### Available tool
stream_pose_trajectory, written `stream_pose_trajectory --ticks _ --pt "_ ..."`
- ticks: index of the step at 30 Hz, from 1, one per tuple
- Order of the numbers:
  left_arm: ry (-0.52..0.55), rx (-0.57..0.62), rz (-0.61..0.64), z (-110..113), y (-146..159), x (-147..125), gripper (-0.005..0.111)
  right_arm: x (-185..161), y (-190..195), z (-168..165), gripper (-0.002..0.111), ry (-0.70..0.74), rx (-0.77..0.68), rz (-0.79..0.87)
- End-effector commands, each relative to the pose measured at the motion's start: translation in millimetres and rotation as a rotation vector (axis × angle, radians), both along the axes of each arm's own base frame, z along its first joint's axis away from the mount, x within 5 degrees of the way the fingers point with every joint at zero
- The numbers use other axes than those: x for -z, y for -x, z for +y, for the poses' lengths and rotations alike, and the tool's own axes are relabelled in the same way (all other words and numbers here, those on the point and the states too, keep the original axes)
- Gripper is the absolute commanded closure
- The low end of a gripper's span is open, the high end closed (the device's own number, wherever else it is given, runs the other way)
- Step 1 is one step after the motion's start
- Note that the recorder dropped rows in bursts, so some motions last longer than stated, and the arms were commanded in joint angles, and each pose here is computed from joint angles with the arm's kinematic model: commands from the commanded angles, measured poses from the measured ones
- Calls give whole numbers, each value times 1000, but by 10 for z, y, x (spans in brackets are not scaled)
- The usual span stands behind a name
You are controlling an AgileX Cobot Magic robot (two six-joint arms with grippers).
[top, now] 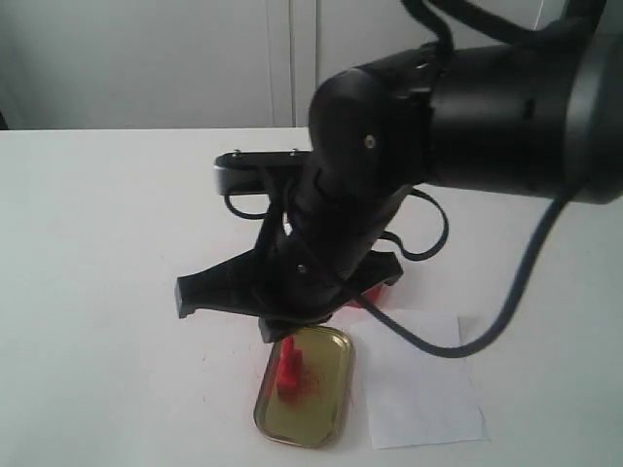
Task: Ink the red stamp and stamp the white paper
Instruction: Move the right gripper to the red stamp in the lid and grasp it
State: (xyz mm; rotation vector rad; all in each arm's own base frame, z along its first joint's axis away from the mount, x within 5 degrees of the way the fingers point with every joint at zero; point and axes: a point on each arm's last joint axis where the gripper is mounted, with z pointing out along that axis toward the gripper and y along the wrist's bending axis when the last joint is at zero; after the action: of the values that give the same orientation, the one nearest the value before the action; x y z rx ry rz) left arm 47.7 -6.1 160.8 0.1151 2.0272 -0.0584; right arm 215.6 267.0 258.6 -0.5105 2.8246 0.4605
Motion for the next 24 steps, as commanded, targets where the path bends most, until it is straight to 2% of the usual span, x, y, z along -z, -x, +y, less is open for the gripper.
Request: stream_pose_trajectory --ticks 1,9,19,24 --pt "-2 0 20 1 7 42 107 52 -9 182 108 30 14 -9" --pt "-2 0 20 1 7 42 107 244 -40 409 108 122 132 -13" --pt "-2 0 20 1 7 42 107 354 -116 342 108 252 266 -62" --pt "-2 0 20 1 7 42 107 365 -137 344 95 237 332 -68"
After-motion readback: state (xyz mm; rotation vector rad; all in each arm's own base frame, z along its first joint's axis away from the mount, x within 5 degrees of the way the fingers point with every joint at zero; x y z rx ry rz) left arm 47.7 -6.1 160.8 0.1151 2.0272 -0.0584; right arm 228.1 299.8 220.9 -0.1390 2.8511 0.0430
